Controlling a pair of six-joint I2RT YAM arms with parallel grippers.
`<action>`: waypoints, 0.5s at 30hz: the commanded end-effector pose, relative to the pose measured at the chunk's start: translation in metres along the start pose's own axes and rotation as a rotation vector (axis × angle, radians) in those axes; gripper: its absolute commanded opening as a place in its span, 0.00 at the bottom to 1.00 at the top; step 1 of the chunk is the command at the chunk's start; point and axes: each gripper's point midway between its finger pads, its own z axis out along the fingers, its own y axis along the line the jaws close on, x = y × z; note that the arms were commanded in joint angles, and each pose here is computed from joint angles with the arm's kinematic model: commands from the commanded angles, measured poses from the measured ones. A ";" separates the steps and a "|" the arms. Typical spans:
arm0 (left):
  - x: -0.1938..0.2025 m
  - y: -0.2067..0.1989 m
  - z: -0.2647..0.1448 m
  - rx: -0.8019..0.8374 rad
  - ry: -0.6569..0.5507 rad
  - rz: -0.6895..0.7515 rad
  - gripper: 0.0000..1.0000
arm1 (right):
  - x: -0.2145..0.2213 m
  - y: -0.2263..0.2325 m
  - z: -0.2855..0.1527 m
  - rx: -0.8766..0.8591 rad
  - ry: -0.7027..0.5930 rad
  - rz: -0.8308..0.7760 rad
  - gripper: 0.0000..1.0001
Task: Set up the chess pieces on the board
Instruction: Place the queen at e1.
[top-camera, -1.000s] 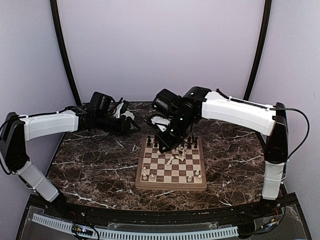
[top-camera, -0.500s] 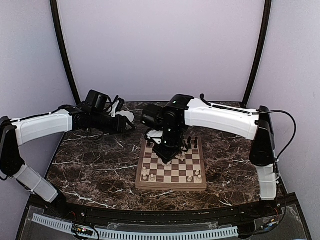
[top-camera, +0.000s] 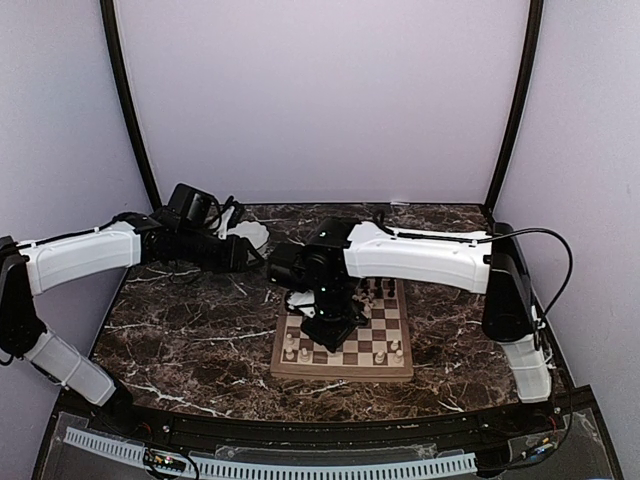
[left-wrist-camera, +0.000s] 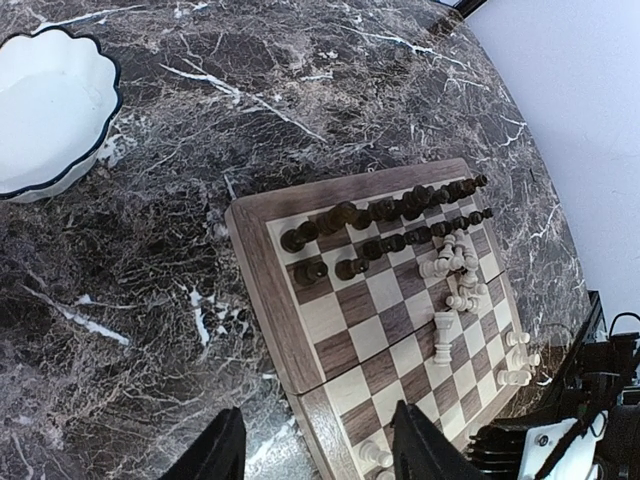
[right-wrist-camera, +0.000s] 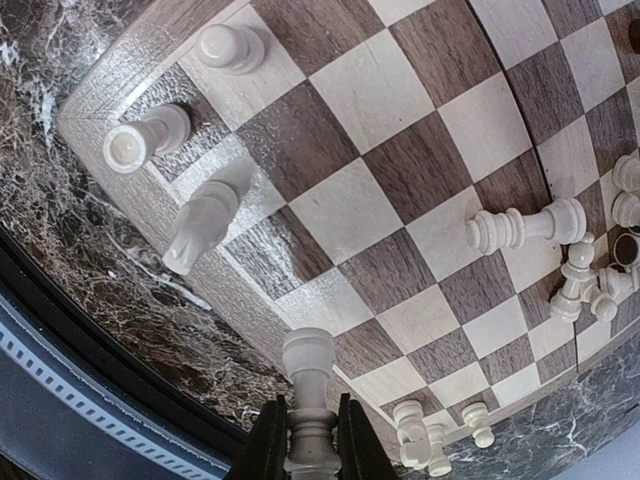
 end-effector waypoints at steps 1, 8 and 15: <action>0.004 0.002 -0.012 -0.014 -0.007 0.005 0.52 | 0.007 -0.006 0.008 0.040 0.043 0.006 0.05; 0.009 0.004 -0.012 -0.015 0.002 -0.006 0.52 | 0.007 -0.002 0.020 0.024 0.069 -0.003 0.06; 0.013 0.006 -0.012 -0.019 0.010 -0.005 0.53 | 0.007 -0.001 0.027 0.023 0.084 -0.008 0.10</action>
